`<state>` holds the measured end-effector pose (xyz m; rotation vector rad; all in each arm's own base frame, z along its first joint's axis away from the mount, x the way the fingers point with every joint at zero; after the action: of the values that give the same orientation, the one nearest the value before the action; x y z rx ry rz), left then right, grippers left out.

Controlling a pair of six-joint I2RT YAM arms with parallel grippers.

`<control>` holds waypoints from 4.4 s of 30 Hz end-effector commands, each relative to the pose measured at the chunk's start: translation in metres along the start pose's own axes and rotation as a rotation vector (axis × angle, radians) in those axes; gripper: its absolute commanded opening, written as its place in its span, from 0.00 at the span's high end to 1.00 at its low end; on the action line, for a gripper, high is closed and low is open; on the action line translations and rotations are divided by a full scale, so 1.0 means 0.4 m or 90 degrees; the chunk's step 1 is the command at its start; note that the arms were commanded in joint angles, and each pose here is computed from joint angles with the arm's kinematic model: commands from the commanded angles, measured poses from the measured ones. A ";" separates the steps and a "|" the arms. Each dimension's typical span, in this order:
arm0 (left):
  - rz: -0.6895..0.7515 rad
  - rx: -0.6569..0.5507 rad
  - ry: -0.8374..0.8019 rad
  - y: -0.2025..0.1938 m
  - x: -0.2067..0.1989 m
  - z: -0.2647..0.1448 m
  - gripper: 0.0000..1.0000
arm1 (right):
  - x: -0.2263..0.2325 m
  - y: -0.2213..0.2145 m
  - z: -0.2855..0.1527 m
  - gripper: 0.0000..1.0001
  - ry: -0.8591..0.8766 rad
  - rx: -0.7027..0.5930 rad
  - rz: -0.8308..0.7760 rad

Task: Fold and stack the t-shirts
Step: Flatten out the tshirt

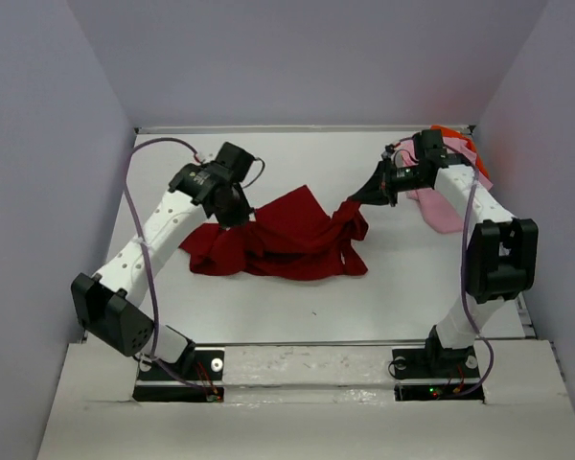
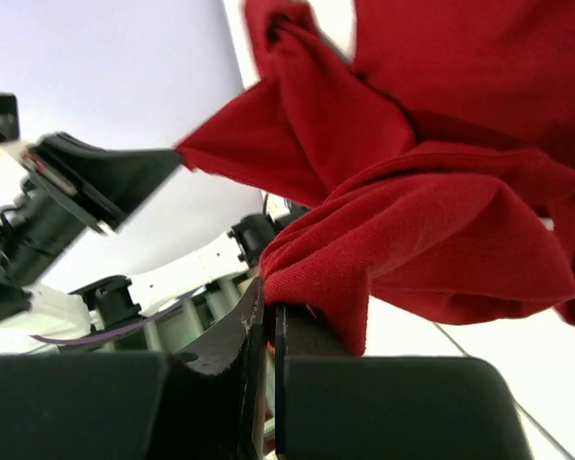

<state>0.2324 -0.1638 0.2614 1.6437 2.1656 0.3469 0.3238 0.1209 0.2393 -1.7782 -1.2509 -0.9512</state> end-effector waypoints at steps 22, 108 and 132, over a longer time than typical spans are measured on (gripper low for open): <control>-0.071 -0.418 -0.054 0.487 0.147 -0.387 1.00 | 0.525 -0.035 -0.417 1.00 0.207 -0.397 -0.334; -0.178 -0.431 -0.069 0.182 0.277 -0.344 1.00 | 0.744 -0.389 -0.322 1.00 0.515 0.062 -0.378; -0.167 -0.447 -0.144 0.143 0.269 -0.328 0.01 | 0.399 -0.344 -0.165 1.00 0.251 0.098 -0.123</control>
<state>0.1900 -0.0338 0.3893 0.9276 1.8040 0.7450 0.2327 0.1628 0.5045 -1.0912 -1.2064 -1.4313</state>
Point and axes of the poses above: each gripper's point midway between its finger pads, its own z axis out along the fingers, its own x axis along the line the jaws close on, y = z × x, the point moved 8 cm from there along -z, back along the fingers, and after that the axes turned 5 degrees about z, right-handed, at the moved point
